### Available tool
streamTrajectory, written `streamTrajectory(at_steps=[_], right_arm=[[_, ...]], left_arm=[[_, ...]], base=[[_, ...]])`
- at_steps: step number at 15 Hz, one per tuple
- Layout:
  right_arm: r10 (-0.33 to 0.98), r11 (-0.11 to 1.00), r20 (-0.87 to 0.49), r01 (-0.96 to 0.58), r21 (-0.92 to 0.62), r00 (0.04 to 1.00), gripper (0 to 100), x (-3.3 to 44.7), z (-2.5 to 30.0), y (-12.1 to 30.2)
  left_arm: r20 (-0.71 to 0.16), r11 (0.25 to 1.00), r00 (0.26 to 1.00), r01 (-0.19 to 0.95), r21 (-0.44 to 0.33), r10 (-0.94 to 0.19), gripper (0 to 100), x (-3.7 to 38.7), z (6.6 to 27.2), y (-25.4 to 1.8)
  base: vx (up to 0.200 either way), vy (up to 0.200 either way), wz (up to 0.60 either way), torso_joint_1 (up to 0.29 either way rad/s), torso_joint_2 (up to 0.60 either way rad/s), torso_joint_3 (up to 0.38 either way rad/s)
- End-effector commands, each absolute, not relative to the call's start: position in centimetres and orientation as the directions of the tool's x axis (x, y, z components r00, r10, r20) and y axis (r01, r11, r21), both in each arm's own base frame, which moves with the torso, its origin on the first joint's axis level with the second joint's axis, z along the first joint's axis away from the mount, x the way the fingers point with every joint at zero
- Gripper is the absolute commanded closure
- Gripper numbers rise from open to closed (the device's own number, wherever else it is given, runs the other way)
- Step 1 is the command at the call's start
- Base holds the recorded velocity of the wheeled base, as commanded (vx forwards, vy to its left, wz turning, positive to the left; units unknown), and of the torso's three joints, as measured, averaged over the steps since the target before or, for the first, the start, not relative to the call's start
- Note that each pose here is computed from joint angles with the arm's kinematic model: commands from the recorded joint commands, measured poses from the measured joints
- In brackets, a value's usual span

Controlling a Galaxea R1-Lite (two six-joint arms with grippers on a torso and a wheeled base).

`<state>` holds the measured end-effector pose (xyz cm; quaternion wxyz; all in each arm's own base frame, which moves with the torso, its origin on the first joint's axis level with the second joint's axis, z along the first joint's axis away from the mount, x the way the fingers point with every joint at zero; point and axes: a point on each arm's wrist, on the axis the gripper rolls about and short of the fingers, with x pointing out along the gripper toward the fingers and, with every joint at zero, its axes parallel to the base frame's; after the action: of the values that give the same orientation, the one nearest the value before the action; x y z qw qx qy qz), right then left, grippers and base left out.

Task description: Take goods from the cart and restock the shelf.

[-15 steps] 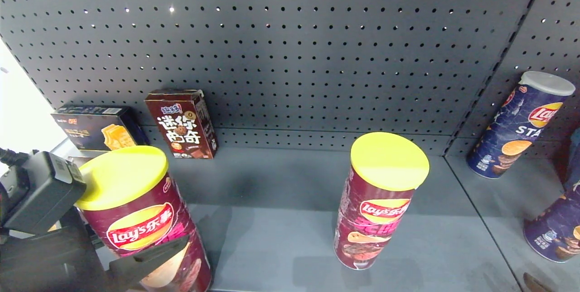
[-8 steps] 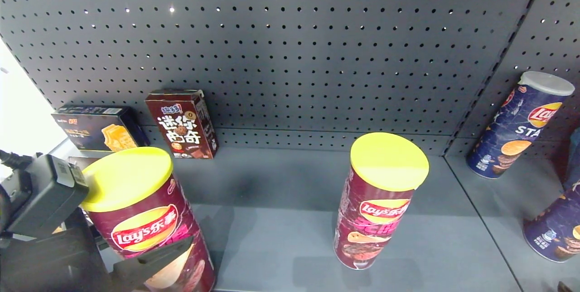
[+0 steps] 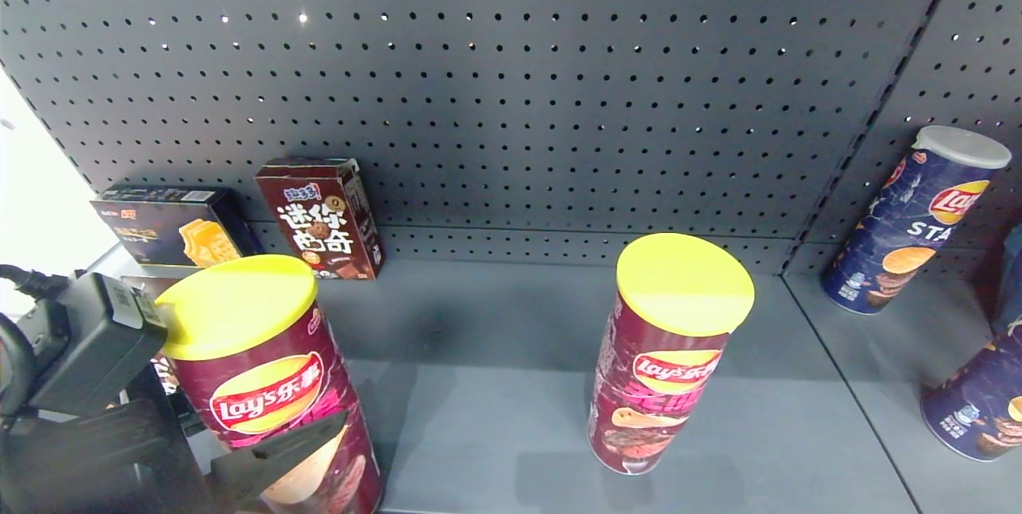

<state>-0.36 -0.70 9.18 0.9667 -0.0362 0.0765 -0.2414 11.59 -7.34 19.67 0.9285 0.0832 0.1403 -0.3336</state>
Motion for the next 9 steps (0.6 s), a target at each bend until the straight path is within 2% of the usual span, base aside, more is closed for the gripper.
streamTrajectory(at_steps=[1,5,6,7,8,9], right_arm=[[-0.388,0.921,-0.027,0.387,-0.031,0.921,0,-1.65,8.48,-0.21],[-0.298,0.953,-0.030,0.295,-0.071,0.954,0,-1.55,8.44,-0.01],[-0.089,0.994,-0.046,0.085,-0.068,0.995,0,-1.52,8.44,0.47],[-0.079,0.995,-0.064,0.075,-0.063,0.995,0,-1.56,8.37,0.50],[-0.146,0.989,-0.074,0.147,0.005,0.987,0,-1.64,8.48,0.37],[-0.291,0.955,-0.076,0.295,0.042,0.954,0,-1.64,8.31,0.06]], left_arm=[[-0.321,0.763,0.736,0.644,0.060,-0.596,100,11.59,19.58,-7.36],[-0.324,0.764,0.736,0.643,0.060,-0.594,100,11.45,19.40,-7.25],[-0.324,0.763,0.735,0.644,0.058,-0.596,100,11.44,19.40,-7.25],[-0.324,0.764,0.736,0.643,0.060,-0.594,100,11.45,19.40,-7.25],[-0.321,0.763,0.736,0.643,0.058,-0.596,100,11.42,19.43,-7.24],[-0.324,0.762,0.734,0.645,0.059,-0.597,100,11.40,19.38,-7.25]], base=[[0.000,0.000,0.00,0.000,0.00,0.000],[0.000,0.000,0.00,0.000,0.00,0.000],[0.000,0.000,0.00,0.000,0.00,0.000],[0.000,0.000,0.00,0.000,0.00,0.000],[0.000,0.000,0.00,0.000,0.00,0.000],[0.000,0.000,0.00,0.000,0.00,0.000]])
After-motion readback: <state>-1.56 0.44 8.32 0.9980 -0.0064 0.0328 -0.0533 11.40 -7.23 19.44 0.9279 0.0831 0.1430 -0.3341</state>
